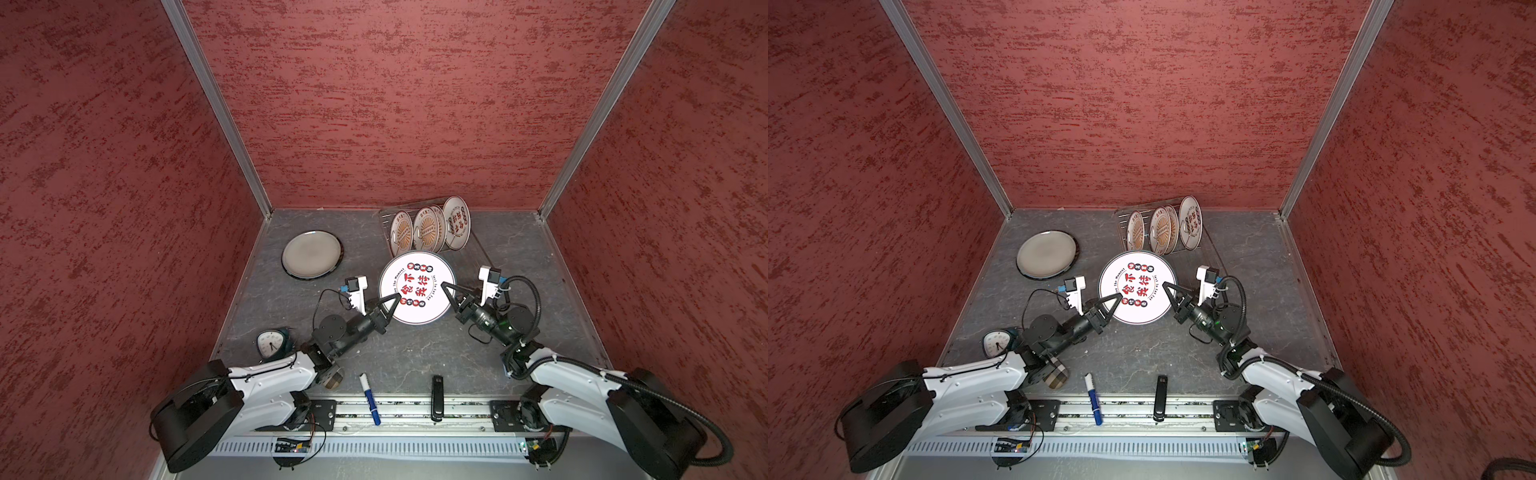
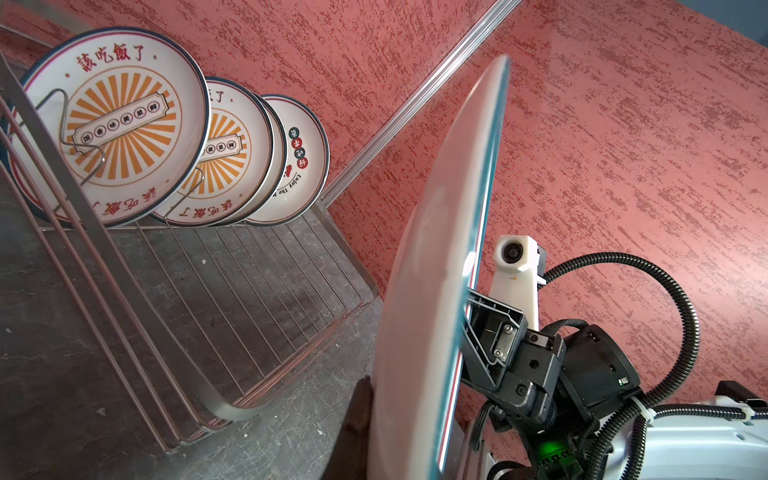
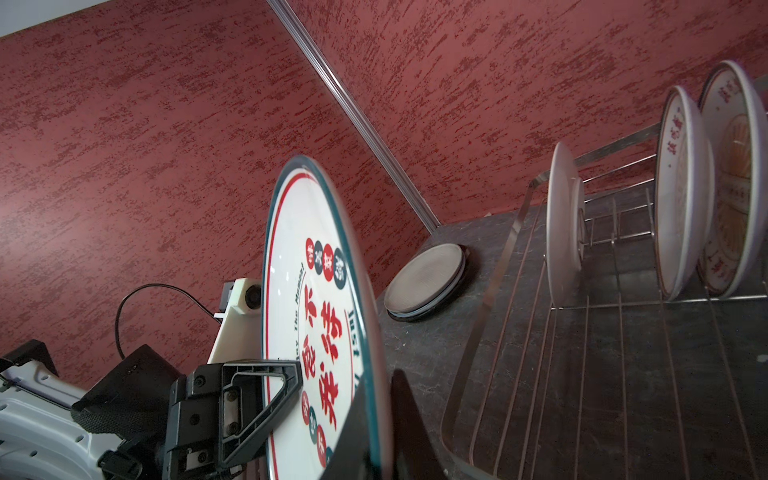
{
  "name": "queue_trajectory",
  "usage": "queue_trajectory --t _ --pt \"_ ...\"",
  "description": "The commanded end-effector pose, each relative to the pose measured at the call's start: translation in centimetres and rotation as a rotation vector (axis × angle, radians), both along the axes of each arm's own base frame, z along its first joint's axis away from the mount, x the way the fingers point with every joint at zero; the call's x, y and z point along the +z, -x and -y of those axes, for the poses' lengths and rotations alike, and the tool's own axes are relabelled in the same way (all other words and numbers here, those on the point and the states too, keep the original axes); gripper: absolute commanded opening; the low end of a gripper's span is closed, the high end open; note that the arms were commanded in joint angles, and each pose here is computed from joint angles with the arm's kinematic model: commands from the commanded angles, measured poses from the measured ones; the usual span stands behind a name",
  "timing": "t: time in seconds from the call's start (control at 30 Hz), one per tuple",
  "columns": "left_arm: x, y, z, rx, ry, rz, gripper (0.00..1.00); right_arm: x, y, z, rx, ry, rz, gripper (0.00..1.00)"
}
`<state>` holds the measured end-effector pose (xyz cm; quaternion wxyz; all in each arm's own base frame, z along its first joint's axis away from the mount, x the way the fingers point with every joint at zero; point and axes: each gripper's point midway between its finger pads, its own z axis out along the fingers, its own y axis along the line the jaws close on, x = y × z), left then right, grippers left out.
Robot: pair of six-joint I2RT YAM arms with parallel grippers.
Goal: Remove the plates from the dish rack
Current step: 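Bring the printed plate toward the left gripper while the left gripper grasps its rim, then carry the lettered plate toward the plate stack with the left gripper while the right releases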
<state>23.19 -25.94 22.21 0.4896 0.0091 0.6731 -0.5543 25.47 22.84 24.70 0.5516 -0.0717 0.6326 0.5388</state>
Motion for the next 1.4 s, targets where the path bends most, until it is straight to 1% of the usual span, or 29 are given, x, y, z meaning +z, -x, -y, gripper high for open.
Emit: queue_trajectory --t 0.0,0.1,0.17,0.2,0.23,0.27,0.3,0.33,0.37,0.53,0.67,0.77,1.0,1.13,1.23,1.37 --pt "1.5 -0.1 0.3 -0.008 0.052 0.004 0.0 3.1 1.0 -1.4 0.075 -0.025 0.12 0.19" --pt "1.3 -0.2 0.2 0.004 0.059 -0.009 0.0 3.0 1.2 -2.2 0.112 -0.013 0.125 0.23" --pt "1.3 -0.2 0.1 0.002 0.066 -0.01 0.0 2.9 1.3 -2.7 0.124 -0.003 0.128 0.28" --pt "1.3 -0.1 0.2 0.0 0.068 -0.012 0.0 2.9 1.3 -2.8 0.127 -0.003 0.125 0.37" --pt "1.3 -0.1 0.1 0.001 0.072 -0.011 0.0 2.7 1.2 -2.9 0.126 0.0 0.118 0.53" --pt "1.4 -0.1 0.1 0.001 0.073 -0.01 0.0 2.6 1.1 -2.9 0.12 0.001 0.108 0.67" --pt "1.4 -0.1 0.0 0.001 0.072 -0.009 0.0 2.5 1.0 -2.9 0.109 0.003 0.097 0.76" --pt "1.5 -0.1 0.0 0.0 0.072 -0.008 0.0 2.4 0.8 -2.8 0.091 0.003 0.088 0.95" --pt "1.4 -0.1 -0.1 0.003 0.07 -0.011 0.0 2.3 0.6 -2.6 0.075 0.005 0.081 0.99" --pt "1.2 -0.3 -0.7 0.036 0.07 -0.016 0.0 2.4 0.6 -1.7 0.022 -0.015 0.078 0.99" --pt "0.8 -0.6 -1.1 0.065 0.06 -0.028 0.0 2.4 0.3 0.6 -0.095 -0.057 0.087 0.99" --pt "0.7 -0.5 -1.5 0.076 0.063 -0.032 0.0 2.0 -0.1 1.9 -0.167 -0.066 0.074 0.99" --pt "0.2 -0.7 -4.0 0.165 0.06 -0.069 0.0 2.1 0.2 3.9 -0.239 -0.11 0.075 0.99" --pt "-0.2 -0.7 -5.4 0.205 0.068 -0.092 0.0 2.5 1.0 3.7 -0.221 -0.078 0.136 0.99" --pt "-0.6 -0.9 -6.3 0.22 0.078 -0.108 0.0 2.4 1.2 3.0 -0.185 -0.047 0.145 0.99" --pt "-1.3 -1.5 -7.0 0.218 0.103 -0.161 0.0 2.3 1.2 1.0 -0.109 0.002 0.15 0.99"
